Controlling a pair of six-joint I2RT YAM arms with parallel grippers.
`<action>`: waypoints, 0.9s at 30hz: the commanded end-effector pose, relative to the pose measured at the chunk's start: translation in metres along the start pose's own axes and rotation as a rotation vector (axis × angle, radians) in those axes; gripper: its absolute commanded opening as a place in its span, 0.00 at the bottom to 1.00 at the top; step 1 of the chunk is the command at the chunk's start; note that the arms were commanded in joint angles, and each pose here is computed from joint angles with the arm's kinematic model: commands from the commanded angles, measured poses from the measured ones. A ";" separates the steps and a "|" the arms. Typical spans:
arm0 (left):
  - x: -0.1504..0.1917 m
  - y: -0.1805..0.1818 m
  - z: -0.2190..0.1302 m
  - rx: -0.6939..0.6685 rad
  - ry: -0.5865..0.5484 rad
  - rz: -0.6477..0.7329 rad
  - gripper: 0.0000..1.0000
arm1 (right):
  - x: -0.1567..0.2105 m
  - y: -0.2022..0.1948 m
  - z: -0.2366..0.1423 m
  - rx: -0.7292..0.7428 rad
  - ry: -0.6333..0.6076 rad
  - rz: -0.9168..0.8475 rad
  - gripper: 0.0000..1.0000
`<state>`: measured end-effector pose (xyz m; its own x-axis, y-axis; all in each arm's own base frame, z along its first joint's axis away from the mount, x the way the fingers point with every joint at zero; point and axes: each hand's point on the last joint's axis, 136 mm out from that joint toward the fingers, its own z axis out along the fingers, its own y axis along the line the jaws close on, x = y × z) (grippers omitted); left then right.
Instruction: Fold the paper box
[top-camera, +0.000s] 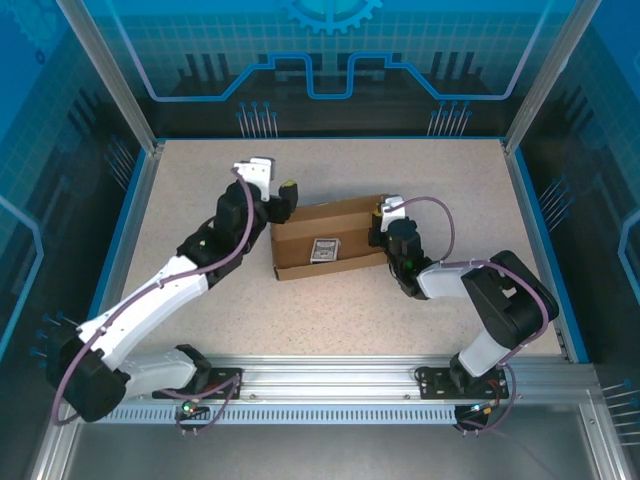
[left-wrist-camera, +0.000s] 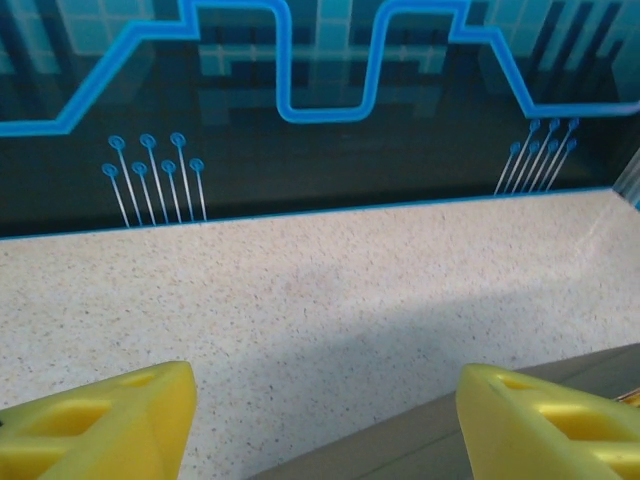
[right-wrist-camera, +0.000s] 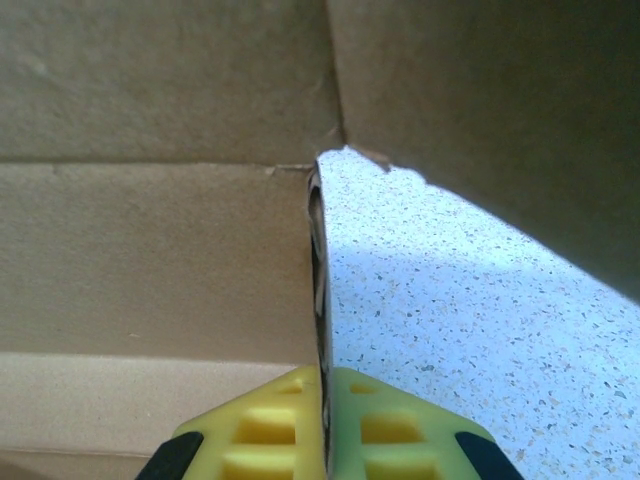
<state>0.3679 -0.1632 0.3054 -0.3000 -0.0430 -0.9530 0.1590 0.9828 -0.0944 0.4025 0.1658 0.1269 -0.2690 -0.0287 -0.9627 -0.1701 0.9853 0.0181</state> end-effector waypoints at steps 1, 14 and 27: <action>-0.001 -0.007 0.009 0.062 0.075 0.002 0.72 | 0.053 0.003 -0.010 -0.020 0.173 -0.069 0.06; 0.024 -0.020 0.054 0.135 0.276 -0.014 0.72 | 0.053 0.003 -0.010 -0.017 0.172 -0.066 0.06; 0.053 -0.033 0.067 0.215 0.396 -0.039 0.71 | 0.053 0.001 -0.011 -0.010 0.175 -0.068 0.06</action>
<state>0.4120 -0.2027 0.2352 -0.6135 0.0563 -0.7877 0.3023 0.9382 -0.1684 0.3996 0.1659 0.1277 -0.2688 -0.0293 -0.9627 -0.1730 0.9847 0.0183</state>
